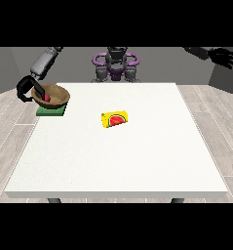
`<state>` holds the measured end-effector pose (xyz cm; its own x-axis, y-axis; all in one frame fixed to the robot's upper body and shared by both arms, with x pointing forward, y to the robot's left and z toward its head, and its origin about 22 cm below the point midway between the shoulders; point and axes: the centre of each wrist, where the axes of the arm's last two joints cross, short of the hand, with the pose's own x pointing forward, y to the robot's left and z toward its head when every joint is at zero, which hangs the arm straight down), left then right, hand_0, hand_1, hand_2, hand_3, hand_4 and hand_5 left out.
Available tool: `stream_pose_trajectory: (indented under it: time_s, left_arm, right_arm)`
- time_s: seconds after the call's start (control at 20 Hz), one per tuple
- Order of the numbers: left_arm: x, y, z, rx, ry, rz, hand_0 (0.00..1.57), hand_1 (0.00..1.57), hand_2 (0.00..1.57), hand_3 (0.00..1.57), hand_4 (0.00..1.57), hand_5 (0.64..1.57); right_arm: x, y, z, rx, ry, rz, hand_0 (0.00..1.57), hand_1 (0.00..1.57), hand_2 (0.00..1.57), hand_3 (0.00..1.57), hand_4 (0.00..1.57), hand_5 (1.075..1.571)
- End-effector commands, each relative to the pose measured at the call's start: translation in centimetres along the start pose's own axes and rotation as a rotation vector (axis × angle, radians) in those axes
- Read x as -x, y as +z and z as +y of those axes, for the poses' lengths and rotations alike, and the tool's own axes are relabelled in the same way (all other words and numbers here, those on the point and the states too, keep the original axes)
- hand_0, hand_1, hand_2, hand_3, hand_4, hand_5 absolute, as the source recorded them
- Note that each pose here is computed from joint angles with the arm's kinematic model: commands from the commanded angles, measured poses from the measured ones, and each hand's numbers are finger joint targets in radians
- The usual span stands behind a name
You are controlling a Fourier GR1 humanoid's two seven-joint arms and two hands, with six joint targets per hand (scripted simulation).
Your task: Pick the cup and pour the ball into the bowl, then pick the bowl and place it on the pad
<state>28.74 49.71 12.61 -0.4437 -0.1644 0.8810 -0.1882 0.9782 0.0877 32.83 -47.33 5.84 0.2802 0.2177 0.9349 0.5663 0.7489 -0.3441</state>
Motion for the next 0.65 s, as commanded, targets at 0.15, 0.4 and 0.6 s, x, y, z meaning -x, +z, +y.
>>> stream_pose_trajectory:
  time_s: [0.15, 0.4, 0.6]
  left_arm:
    - [0.1, 0.6, 0.5, 0.013, -0.002, 0.003, 0.0, 0.0, 0.0, 0.0, 1.18, 1.55]
    - [3.0, -0.1, -11.4, 0.175, 0.079, 0.162, 0.0, 0.0, 0.0, 0.0, 0.9, 1.559]
    - [5.9, 2.6, -9.9, 0.109, 0.031, 0.336, 0.0, 0.0, 0.0, 0.0, 0.9, 1.559]
  right_arm:
    - [-0.3, -0.5, -0.4, -0.041, -0.029, 0.023, 0.0, 0.0, 0.18, 0.12, 0.0, 1.392]
    - [-1.3, -0.7, 1.2, -0.088, 0.092, 0.141, 0.0, 0.0, 0.0, 0.0, 0.0, 1.354]
    - [-5.5, -0.4, 4.9, -0.264, 0.023, 0.037, 0.0, 0.0, 0.0, 0.0, 0.48, 1.434]
